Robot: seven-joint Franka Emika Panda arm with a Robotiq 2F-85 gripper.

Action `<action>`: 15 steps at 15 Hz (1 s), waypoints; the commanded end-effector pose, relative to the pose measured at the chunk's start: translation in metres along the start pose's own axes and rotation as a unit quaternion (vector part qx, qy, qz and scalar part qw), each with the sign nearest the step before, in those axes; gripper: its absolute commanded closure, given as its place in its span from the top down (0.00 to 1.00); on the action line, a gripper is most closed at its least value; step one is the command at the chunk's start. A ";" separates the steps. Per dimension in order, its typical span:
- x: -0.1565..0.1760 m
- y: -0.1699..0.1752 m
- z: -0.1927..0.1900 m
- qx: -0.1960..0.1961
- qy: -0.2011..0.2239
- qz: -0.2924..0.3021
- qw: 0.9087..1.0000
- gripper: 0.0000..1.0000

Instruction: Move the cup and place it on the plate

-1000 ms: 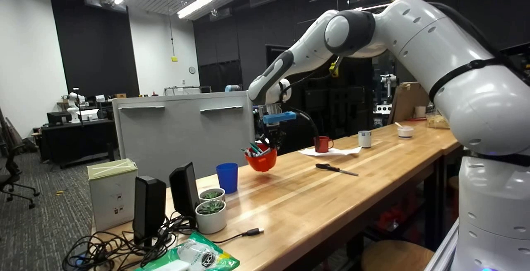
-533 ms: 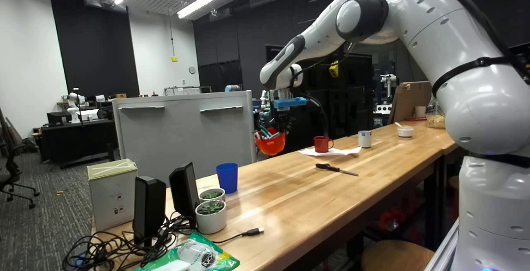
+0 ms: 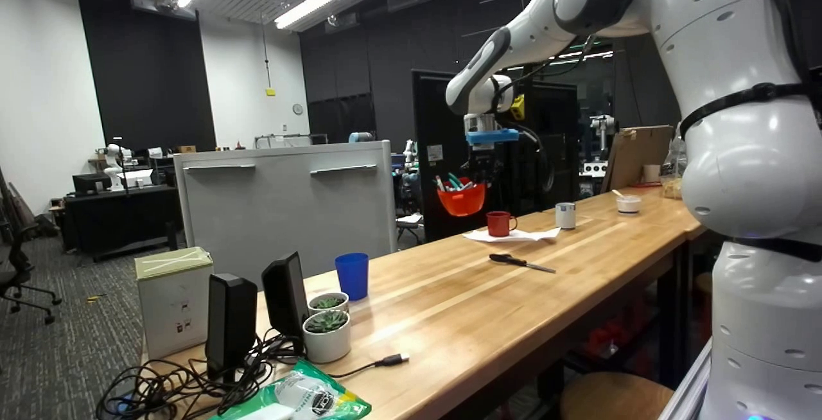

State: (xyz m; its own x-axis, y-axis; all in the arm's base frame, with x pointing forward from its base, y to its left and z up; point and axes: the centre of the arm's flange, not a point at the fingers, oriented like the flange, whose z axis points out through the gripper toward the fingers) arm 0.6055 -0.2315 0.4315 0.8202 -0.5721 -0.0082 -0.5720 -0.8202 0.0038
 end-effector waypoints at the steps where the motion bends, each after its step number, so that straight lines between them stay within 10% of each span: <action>1: -0.019 0.069 -0.013 0.006 0.000 0.069 0.998 0.02; 15: 0.012 0.216 0.038 0.004 -0.011 0.181 0.983 0.02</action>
State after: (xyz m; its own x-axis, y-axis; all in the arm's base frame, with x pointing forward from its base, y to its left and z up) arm 0.4900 -0.4049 0.4028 0.5685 -0.8219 -0.0361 -0.8215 -0.5695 0.0288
